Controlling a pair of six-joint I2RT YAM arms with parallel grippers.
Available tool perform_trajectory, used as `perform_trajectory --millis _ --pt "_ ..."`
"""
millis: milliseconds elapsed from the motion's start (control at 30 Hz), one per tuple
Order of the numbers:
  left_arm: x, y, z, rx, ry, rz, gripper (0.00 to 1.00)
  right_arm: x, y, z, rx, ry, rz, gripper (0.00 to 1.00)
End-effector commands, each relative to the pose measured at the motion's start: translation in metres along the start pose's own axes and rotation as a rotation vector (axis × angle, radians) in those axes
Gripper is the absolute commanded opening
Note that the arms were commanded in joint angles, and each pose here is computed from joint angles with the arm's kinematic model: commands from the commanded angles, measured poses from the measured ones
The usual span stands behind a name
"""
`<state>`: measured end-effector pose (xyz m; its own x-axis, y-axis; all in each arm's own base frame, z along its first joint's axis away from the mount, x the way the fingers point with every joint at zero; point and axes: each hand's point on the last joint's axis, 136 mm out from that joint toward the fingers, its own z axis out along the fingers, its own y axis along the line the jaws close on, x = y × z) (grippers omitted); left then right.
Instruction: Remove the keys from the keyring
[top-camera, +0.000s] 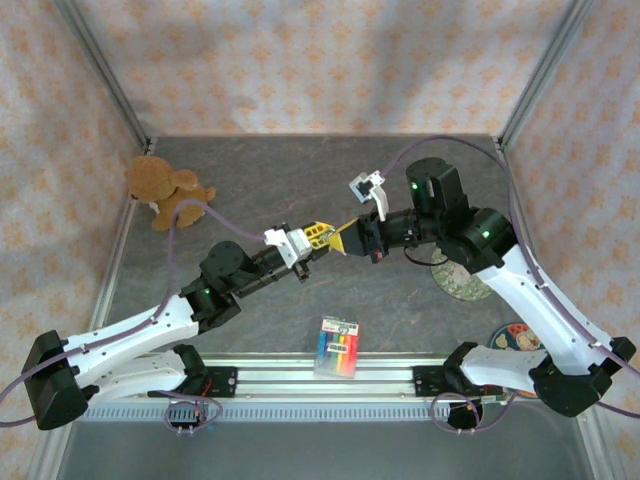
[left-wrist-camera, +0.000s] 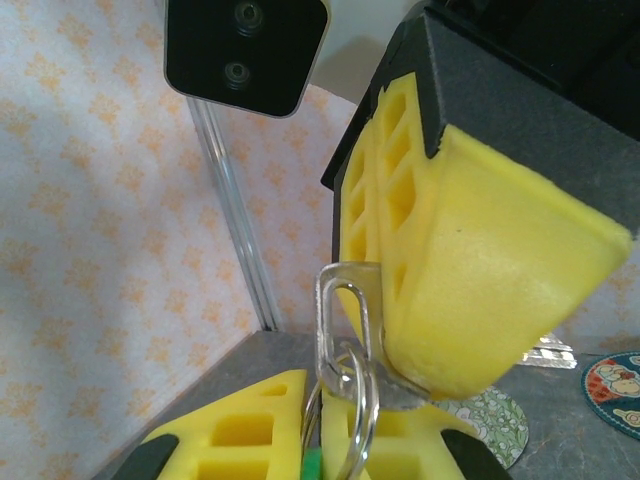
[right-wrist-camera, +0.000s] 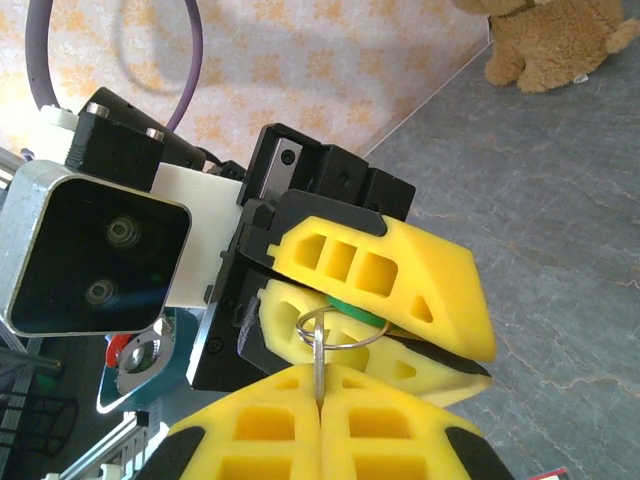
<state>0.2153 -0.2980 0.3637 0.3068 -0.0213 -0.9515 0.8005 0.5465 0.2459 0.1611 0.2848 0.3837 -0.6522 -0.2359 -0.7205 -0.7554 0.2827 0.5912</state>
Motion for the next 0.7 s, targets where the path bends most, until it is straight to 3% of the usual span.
perform_trajectory --millis 0,367,667 --pt "-0.019 0.001 -0.002 0.009 -0.044 0.007 0.0 -0.013 -0.001 -0.01 0.047 -0.075 -0.034 0.0" --pt "-0.023 0.0 -0.004 0.017 -0.059 -0.035 0.0 -0.017 -0.015 -0.016 0.151 -0.144 -0.108 0.0" --pt "-0.027 -0.004 -0.002 0.044 -0.056 -0.088 0.0 -0.005 -0.014 -0.022 0.164 -0.179 -0.266 0.0"
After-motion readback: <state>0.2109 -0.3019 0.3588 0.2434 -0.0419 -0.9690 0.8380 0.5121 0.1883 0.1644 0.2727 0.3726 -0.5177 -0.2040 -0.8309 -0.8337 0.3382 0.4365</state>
